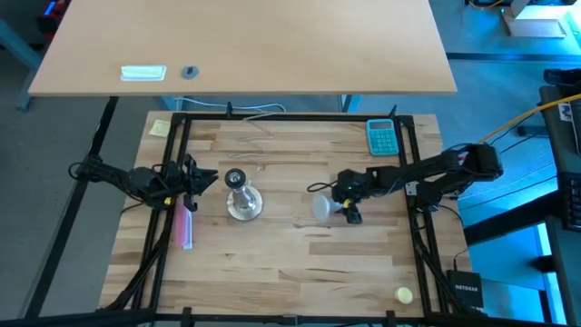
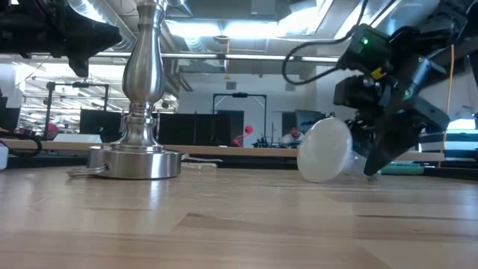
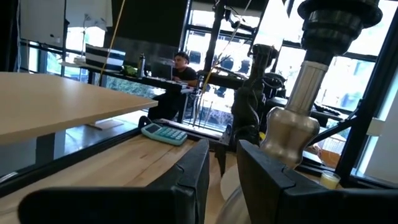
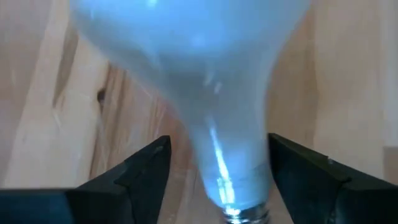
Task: Screw lightbulb
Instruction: Insert the white lightbulb on the silver lamp
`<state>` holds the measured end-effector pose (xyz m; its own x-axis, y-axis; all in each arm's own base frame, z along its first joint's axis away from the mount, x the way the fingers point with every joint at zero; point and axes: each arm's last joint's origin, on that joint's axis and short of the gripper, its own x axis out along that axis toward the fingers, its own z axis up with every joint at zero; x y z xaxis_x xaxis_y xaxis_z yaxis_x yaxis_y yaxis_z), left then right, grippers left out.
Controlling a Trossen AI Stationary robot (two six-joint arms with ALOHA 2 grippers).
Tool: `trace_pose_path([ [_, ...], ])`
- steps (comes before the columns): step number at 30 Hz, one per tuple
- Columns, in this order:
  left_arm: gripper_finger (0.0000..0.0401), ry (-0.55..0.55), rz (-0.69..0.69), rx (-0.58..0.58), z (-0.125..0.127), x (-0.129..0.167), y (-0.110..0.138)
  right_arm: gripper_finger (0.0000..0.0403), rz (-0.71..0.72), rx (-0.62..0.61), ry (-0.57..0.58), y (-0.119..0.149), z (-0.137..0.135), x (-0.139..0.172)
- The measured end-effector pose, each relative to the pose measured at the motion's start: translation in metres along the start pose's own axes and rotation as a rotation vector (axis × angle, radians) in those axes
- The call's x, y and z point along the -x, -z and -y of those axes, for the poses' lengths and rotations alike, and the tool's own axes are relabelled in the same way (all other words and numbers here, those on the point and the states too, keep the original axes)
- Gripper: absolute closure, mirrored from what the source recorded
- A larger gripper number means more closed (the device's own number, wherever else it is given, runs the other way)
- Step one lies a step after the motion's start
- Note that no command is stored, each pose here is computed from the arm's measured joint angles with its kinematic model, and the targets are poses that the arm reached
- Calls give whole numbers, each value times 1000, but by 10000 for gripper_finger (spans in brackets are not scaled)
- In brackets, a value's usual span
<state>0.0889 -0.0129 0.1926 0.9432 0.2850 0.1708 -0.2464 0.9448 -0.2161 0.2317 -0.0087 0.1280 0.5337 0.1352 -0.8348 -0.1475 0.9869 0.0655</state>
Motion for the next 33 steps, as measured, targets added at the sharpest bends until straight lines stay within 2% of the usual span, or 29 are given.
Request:
trace_pose_path([
  [6, 329, -4, 0, 2, 0, 0, 0, 258, 3, 0, 1, 0, 0, 0],
  [10, 329, -69, -2, -1, -2, 0, 1, 260, 18, 1, 1, -2, -1, 4],
  [14, 316, -71, 0, -5, -2, 0, 0, 260, 71, 3, 2, -6, -2, 15],
  [22, 213, 27, -14, 38, 3, 0, -20, 260, 235, -47, 49, -17, -5, 49],
  [24, 191, 41, -55, 38, 5, -2, -23, 260, 274, -48, 68, -19, -6, 58],
  [27, 174, 10, -198, -20, 7, -6, -14, 260, 319, -47, 112, -20, -6, 68],
  [30, 171, -26, -263, 19, 10, -12, -6, 260, 376, -45, 162, -24, -5, 74],
  [33, 171, -1, -275, 56, 17, -20, -4, 260, 433, -29, 175, -29, -5, 77],
])
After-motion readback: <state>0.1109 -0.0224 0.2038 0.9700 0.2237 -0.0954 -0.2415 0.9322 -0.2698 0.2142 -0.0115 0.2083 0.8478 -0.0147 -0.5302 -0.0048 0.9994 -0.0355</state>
